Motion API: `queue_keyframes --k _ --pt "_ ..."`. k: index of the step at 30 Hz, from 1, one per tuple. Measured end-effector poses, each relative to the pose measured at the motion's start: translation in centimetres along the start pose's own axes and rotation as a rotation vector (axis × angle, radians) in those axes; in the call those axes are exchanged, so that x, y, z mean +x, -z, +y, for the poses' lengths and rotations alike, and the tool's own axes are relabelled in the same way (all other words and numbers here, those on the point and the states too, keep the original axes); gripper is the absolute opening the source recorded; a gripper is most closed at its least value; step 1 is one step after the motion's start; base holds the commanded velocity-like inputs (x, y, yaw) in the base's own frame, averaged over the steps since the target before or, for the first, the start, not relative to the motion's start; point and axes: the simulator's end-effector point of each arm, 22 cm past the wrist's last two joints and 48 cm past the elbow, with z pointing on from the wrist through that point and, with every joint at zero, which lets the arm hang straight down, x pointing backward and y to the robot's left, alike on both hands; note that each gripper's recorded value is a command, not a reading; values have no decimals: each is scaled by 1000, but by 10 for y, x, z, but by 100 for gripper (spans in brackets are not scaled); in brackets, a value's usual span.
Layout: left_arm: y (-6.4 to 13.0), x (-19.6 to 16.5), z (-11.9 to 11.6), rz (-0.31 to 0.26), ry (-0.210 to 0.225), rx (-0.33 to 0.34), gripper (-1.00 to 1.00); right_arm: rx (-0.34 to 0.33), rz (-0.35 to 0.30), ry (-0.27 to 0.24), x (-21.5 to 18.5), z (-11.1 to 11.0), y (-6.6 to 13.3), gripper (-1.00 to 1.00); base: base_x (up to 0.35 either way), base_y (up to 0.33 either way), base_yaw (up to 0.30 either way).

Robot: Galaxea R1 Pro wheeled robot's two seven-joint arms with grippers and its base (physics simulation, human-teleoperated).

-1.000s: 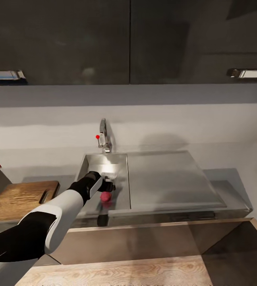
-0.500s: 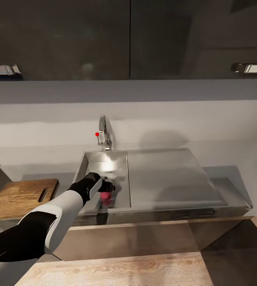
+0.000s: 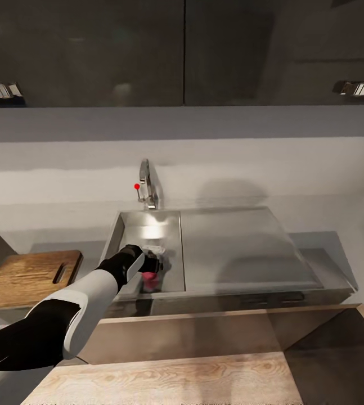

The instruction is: In the kitchen, take the Vidalia onion out of the sink, dice it on the chopping board with the paring knife, put the diced onion into the bowl on the countertop, then place both the paring knife and the chopping board into the sink.

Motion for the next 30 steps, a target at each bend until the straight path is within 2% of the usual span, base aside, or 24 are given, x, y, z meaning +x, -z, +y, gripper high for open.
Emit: queue_keyframes --k 30 --pt "-22 18 1 41 5 3 100 7 42 -2 16 -3 2 100 0 0 0"
